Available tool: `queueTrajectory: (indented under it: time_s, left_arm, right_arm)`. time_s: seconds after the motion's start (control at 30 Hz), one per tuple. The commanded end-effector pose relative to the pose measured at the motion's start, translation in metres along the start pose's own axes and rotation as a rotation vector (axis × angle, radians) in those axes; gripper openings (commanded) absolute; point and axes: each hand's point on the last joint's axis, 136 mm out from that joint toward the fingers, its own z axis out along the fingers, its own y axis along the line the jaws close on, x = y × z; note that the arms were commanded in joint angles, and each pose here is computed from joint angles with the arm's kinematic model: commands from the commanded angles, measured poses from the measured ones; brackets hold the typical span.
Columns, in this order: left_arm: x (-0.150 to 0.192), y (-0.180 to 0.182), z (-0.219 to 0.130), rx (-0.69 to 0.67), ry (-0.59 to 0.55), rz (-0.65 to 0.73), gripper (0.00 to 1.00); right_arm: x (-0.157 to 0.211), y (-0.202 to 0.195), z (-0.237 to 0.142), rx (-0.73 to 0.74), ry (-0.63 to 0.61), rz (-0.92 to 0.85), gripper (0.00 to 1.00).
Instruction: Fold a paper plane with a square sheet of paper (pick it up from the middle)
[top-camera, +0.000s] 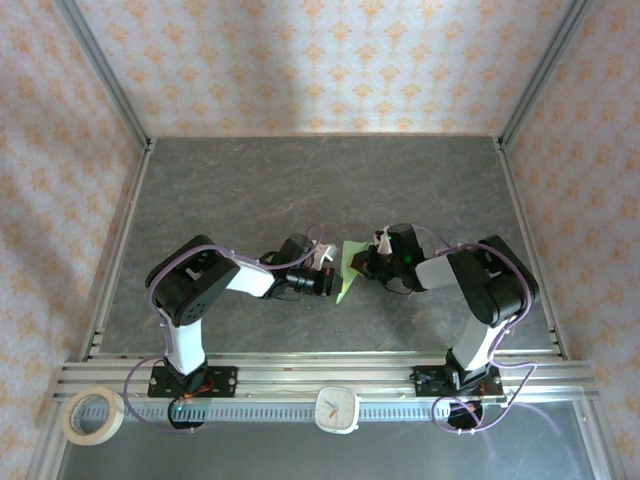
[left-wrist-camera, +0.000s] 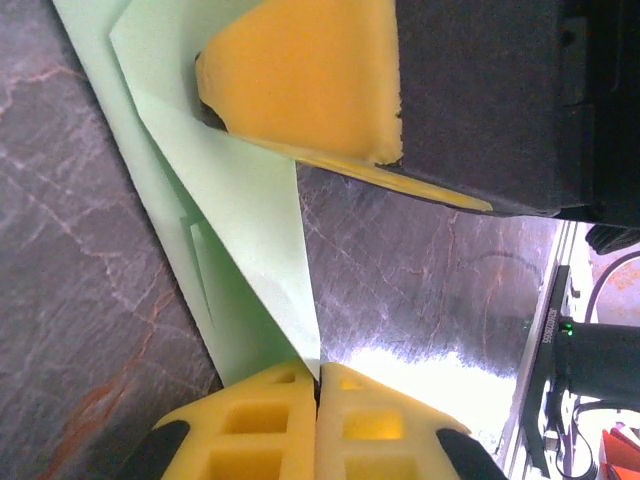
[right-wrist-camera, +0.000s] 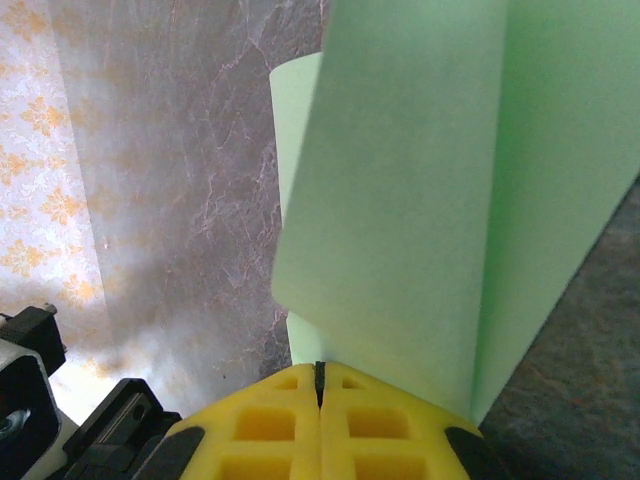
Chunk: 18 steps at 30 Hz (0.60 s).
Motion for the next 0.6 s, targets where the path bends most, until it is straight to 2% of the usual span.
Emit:
queueTrajectory:
  time_s: [0.0,0.07,0.17,0.23,0.37,0.5,0.57]
  left_arm:
    - [0.046,0.034,-0.003,-0.128,0.141,-0.083,0.09]
    - [0.048,0.031,-0.004,-0.125,0.15,-0.076,0.17]
    - [0.05,0.031,-0.007,-0.138,0.157,-0.078,0.19]
    - [0.051,0.031,-0.008,-0.146,0.164,-0.047,0.17]
    - [0.054,0.028,-0.008,-0.136,0.176,-0.033,0.05]
    - [0.06,0.024,-0.006,-0.118,0.202,-0.02,0.05]
    - [0.06,0.024,-0.006,-0.126,0.205,-0.014,0.13]
  right_arm:
    - [0.008,-0.062,0.004,0.226,-0.017,0.065,0.0]
    - [0.007,-0.063,0.004,0.23,-0.021,0.067,0.0]
    - [0.008,-0.065,0.003,0.237,-0.021,0.069,0.0]
    - [0.009,-0.065,0.004,0.238,-0.018,0.069,0.0]
    - [0.008,-0.065,0.003,0.239,-0.02,0.069,0.0]
    - [0.008,-0.066,0.003,0.243,-0.021,0.07,0.0]
    - [0.01,-0.067,0.003,0.245,-0.019,0.07,0.0]
